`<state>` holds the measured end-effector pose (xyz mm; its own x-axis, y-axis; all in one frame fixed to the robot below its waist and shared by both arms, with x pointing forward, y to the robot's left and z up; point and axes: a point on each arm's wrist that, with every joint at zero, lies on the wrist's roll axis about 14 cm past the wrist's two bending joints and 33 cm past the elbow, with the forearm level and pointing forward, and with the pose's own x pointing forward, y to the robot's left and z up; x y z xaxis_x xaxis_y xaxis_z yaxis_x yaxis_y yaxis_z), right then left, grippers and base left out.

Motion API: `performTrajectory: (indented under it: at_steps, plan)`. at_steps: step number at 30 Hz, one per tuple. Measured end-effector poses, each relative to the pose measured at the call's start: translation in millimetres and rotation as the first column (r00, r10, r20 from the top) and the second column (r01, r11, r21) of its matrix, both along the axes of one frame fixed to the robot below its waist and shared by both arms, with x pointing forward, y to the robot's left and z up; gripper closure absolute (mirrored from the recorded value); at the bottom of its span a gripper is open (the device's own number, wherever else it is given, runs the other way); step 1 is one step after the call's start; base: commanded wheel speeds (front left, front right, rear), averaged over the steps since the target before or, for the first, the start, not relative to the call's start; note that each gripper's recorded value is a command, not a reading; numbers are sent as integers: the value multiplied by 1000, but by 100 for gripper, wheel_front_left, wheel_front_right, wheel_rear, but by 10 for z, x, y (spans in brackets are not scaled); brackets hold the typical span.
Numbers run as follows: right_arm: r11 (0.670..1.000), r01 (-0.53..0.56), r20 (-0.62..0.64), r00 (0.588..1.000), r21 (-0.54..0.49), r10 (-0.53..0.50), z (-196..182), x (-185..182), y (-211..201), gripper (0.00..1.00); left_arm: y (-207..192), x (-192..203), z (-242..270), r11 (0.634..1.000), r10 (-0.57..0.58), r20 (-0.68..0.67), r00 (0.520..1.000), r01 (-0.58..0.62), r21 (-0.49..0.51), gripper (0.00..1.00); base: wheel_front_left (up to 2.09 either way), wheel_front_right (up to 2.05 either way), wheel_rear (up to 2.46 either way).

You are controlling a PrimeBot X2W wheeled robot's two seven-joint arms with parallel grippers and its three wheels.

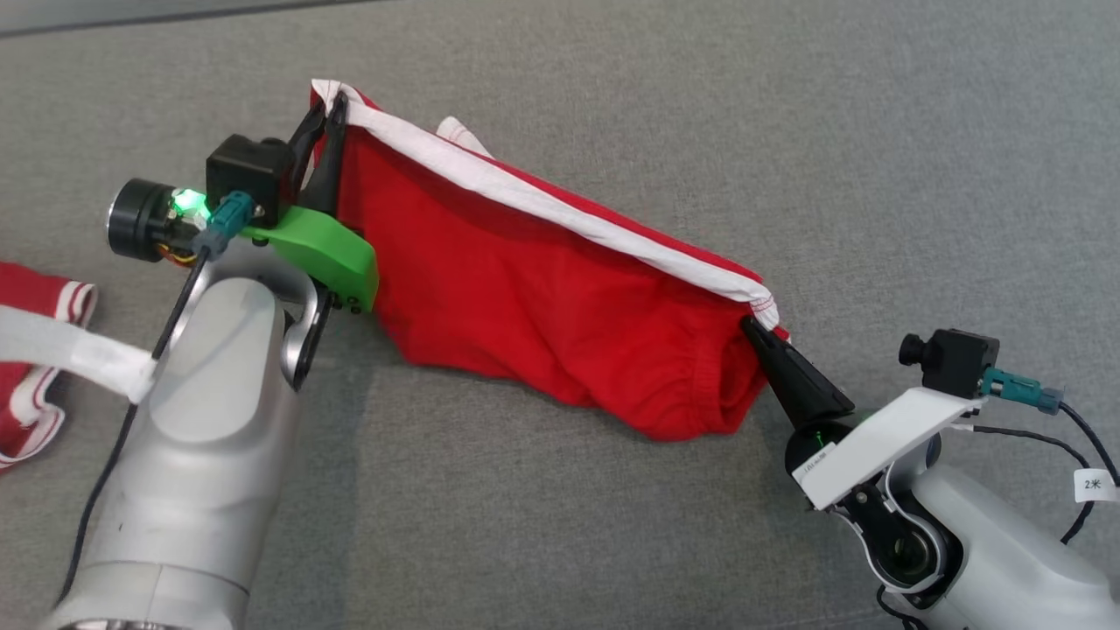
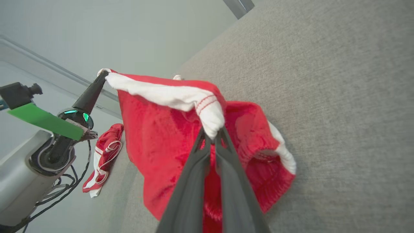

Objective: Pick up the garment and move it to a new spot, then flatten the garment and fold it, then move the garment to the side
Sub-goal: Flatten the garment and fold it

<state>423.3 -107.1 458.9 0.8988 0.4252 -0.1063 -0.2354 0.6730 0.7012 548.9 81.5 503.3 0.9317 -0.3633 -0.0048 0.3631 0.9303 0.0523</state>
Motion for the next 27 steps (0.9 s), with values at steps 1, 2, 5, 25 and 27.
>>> performTrajectory:
  at_steps: [1,2,5,25,27]
  plan:
    - [1000,9,-17,1000,0,-9,-63,8,-21,100,-37,57,-95,1000,-9,-20,1000,9,21,100,0,0,0]
    - [1000,20,-33,999,4,-20,-118,13,-41,100,-73,112,-182,999,-18,-40,999,19,38,100,0,0,0]
    - [999,41,-84,996,10,-40,-282,-25,-75,100,-194,242,-426,996,-38,-101,994,45,73,100,0,0,0]
    - [937,279,128,958,-212,-256,-37,97,-791,0,-565,210,-691,996,-70,-201,977,78,36,0,0,0,0]
    - [905,332,192,938,-266,-288,73,93,-928,0,-514,153,-643,998,-55,-196,979,60,19,0,0,0,0]
